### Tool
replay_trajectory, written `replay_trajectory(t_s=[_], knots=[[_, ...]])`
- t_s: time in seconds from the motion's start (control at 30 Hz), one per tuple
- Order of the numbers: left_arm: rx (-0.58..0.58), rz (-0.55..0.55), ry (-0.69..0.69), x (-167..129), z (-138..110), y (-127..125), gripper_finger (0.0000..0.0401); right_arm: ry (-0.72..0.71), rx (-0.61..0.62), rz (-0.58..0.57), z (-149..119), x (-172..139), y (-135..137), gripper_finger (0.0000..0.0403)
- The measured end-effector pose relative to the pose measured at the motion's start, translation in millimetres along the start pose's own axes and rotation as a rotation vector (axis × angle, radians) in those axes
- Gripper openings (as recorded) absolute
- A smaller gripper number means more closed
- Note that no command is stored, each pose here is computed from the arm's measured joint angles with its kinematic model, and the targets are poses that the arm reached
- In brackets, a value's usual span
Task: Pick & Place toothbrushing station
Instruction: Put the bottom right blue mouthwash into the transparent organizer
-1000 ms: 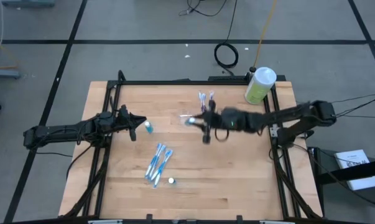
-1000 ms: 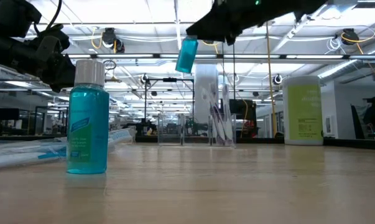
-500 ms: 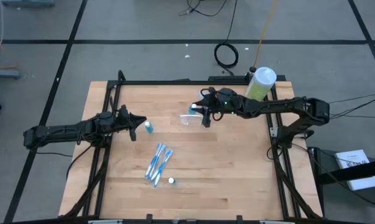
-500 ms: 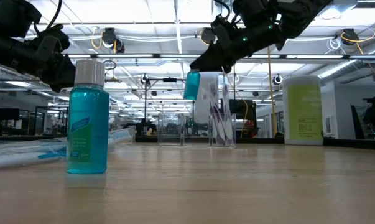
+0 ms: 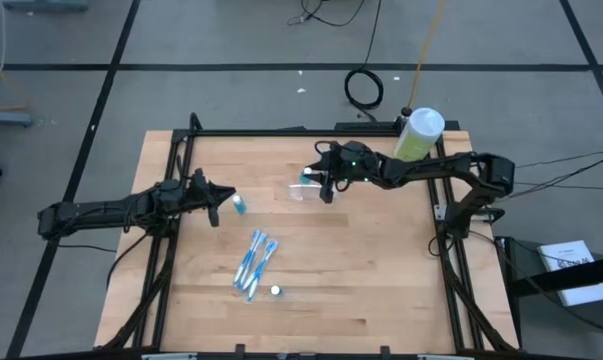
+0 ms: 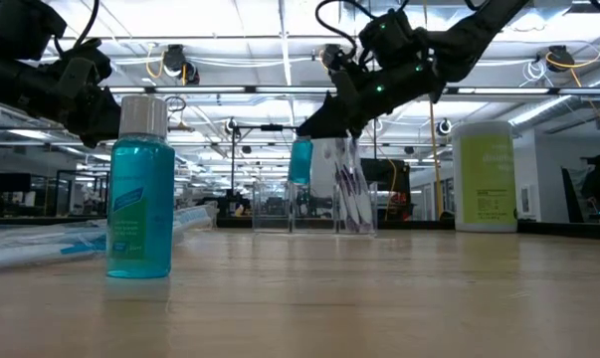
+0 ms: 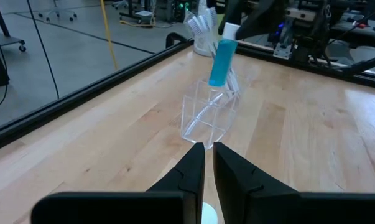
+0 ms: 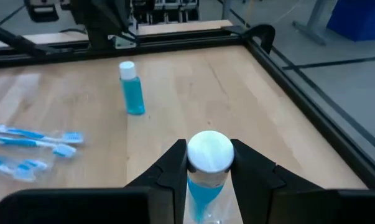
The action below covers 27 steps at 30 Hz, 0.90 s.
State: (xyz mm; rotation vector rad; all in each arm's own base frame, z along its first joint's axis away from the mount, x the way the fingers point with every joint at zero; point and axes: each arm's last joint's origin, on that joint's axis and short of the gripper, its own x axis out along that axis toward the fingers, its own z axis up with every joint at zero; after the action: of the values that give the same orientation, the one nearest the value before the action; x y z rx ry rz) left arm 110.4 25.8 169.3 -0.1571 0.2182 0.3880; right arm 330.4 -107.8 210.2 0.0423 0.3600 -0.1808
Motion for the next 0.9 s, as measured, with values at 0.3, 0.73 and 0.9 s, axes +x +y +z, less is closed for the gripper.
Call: replay_trajectory(t_s=[0.3,0.73,0.9], knots=[[0.0,0.0,0.0,0.0,0.0,0.0,0.0037,0.006,0.03,-0.004,-3.9,4.0,-0.4,0.0088],[0.0,-0.001,0.0,0.0,0.0,0.0,0.0037,0.033,0.043,0.003,2.5,-8.9,3.7,0.0088],[0.0,0.0,0.0,0.0,0.0,0.0,0.0037,0.069,0.06,0.002,-3.1,-6.0,3.6,0.0088]])
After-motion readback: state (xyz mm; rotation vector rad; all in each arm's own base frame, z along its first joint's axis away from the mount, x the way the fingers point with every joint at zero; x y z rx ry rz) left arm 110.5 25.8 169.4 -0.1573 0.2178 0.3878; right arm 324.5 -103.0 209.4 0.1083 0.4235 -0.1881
